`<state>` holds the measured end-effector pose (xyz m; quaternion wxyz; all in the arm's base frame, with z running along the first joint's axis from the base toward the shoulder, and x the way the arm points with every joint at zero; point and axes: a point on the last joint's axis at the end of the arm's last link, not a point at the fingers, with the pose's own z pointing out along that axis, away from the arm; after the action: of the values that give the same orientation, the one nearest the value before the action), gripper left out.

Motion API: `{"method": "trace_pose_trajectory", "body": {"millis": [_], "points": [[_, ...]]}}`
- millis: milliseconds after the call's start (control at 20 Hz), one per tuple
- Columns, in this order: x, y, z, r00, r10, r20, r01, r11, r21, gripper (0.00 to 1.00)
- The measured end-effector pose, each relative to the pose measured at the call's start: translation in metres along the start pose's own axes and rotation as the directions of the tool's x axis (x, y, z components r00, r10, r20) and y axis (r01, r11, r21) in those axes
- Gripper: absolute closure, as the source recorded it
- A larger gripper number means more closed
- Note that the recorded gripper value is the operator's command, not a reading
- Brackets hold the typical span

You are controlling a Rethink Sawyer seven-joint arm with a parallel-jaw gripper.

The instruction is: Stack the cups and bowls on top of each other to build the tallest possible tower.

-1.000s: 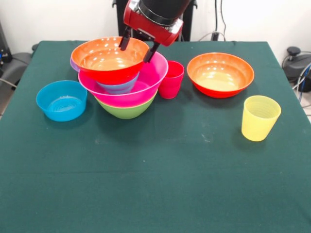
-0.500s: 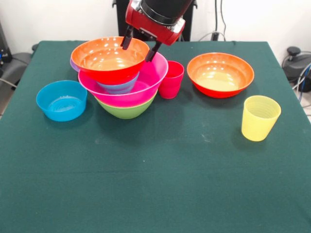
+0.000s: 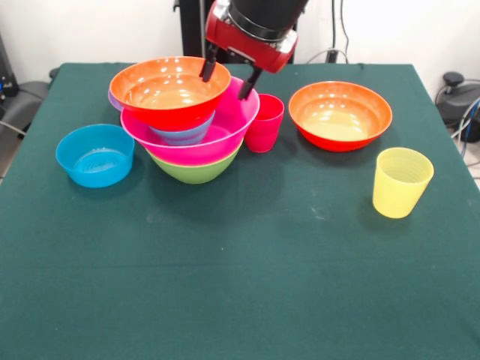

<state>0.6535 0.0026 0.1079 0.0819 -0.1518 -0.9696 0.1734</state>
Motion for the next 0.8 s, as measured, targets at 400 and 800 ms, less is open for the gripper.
{"method": "trace_pose_trajectory", "body": {"millis": [400,800], "points": [[-0.011,0.021,-0.020,0.9996,0.018,0.021,-0.016,0.9983,-0.056,0.00],[-0.020,0.036,-0.038,0.9984,0.023,0.052,-0.018,0.9959,-0.089,0.00]]}}
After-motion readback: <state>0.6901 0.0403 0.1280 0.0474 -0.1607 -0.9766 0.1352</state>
